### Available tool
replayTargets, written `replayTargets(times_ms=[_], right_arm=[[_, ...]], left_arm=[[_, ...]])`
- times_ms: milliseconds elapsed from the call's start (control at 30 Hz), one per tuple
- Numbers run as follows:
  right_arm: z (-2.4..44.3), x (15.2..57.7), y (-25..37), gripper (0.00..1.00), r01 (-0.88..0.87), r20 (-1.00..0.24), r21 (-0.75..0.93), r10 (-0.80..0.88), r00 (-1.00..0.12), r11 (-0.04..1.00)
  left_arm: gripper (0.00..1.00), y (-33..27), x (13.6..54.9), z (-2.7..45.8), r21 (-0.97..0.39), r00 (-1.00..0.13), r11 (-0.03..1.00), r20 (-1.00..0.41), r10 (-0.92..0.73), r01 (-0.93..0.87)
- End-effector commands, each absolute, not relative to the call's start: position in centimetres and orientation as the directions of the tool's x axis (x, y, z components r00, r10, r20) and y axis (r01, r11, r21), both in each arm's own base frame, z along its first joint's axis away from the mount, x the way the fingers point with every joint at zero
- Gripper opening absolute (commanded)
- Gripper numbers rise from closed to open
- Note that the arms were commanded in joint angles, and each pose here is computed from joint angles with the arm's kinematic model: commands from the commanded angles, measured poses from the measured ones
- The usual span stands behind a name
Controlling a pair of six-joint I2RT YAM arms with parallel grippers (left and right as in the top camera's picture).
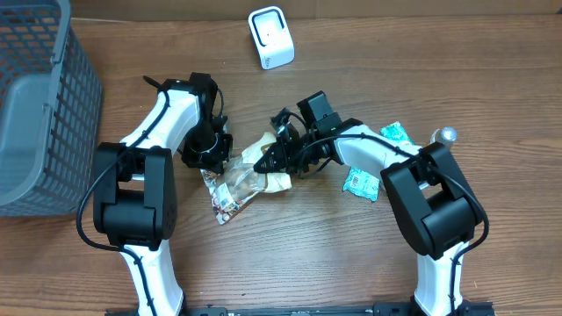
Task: Scan the item barcode
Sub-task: 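Pull the bag between both grippers to turn it over, then release the left gripper and lift the bag with the right gripper toward the scanner, then hold the PanTree bag in front of the white scanner with the right gripper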
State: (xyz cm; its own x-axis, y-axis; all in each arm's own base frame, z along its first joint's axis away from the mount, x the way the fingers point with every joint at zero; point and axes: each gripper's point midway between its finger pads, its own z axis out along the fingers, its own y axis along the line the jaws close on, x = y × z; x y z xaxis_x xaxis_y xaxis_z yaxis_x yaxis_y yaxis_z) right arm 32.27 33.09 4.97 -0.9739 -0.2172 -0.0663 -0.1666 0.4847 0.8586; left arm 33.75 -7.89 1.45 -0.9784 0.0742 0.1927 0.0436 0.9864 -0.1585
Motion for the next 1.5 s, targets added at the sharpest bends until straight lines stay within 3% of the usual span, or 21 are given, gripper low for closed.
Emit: replayTargets(times_ms=[0,233,467,633,733,933,1000,1300,1467], right_arm=[[6.5,32.7,32.5,0.04,-0.192,-0.102,0.888,-0.229,-0.968,0.417],[11.2,32.7,31.6,0.04,-0.316,-0.248,0.919,-0.276,-0.928,0.237],[15.6,33.5,30.2,0.04,-0.467,-0.42,0.868,-0.252,-0.872,0.167],[19.0,35.1,29.7,0.04,-0.59,-0.554,0.784,-0.214,-0.805,0.191],[22.1,36.6,29.8,0.03,-0.643,-0.615,0.736,-0.189,-0.766,0.211],[27.2,40.2,29.1,0.03,-0.738,-0.734,0.561,-0.189,-0.653,0.374],[28.4,41.2,28.7,0.04,-0.773,-0.78,0.473,-0.207,-0.591,0.423],[28.8,44.2,27.9,0.04,-0.834,-0.87,0.125,-0.345,-0.353,0.538],[29.5,46.7,28.4,0.04,-0.794,-0.862,-0.209,-0.49,-0.125,0.571]], left_arm=[[0.04,-9.1,36.7,5.4,-0.262,-0.995,0.964,0.075,0.062,0.04],[0.04,-5.9,42.8,14.8,-0.291,-0.977,0.957,-0.197,-0.081,-0.021],[0.11,0.9,44.2,16.0,-0.199,-0.938,0.963,-0.256,-0.232,-0.184],[0.33,4.0,44.5,16.0,-0.156,-0.917,0.958,-0.285,-0.278,-0.242],[0.58,4.6,45.1,16.2,-0.156,-0.908,0.957,-0.309,-0.283,-0.245],[0.77,6.4,45.9,16.5,-0.053,-0.901,0.972,-0.367,-0.232,-0.229],[0.99,7.2,45.6,16.4,-0.008,-0.902,0.969,-0.363,-0.233,-0.247],[0.99,7.3,45.4,16.4,0.001,-0.904,0.968,-0.36,-0.233,-0.25],[1.0,7.3,45.4,16.4,0.001,-0.904,0.968,-0.36,-0.233,-0.25]])
